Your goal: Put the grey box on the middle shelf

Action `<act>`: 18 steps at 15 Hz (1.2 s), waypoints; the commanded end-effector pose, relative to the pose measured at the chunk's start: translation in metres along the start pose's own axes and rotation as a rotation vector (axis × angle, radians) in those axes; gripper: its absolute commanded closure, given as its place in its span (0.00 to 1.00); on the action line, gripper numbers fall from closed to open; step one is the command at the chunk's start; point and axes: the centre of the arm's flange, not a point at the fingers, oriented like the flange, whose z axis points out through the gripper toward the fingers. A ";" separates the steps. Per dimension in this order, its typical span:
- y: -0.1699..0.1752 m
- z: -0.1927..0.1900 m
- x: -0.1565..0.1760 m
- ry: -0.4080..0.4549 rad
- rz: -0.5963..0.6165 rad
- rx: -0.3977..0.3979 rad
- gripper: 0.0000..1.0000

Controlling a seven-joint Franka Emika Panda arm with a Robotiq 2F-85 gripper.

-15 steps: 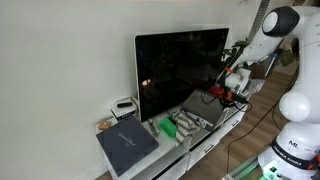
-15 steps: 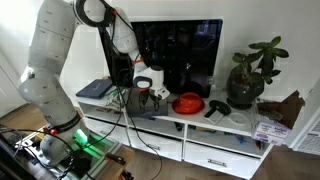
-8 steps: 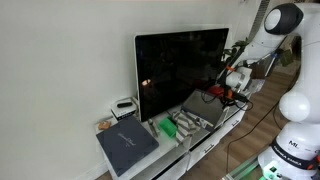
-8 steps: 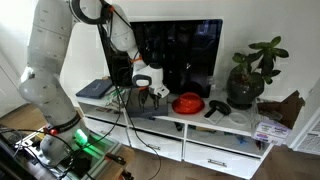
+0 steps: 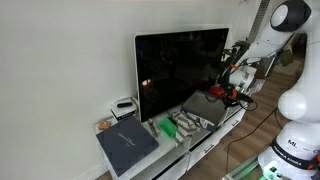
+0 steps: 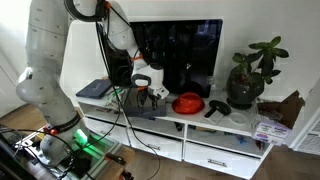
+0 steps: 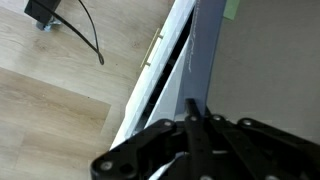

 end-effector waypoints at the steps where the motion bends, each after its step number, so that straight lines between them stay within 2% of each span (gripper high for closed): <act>1: 0.040 -0.023 -0.006 -0.047 -0.038 0.094 0.99; 9: 0.110 -0.036 0.000 -0.096 -0.059 0.234 0.99; 14: 0.152 -0.046 0.008 -0.106 -0.024 0.251 0.99; 18: 0.191 -0.058 0.018 -0.080 0.101 0.227 0.99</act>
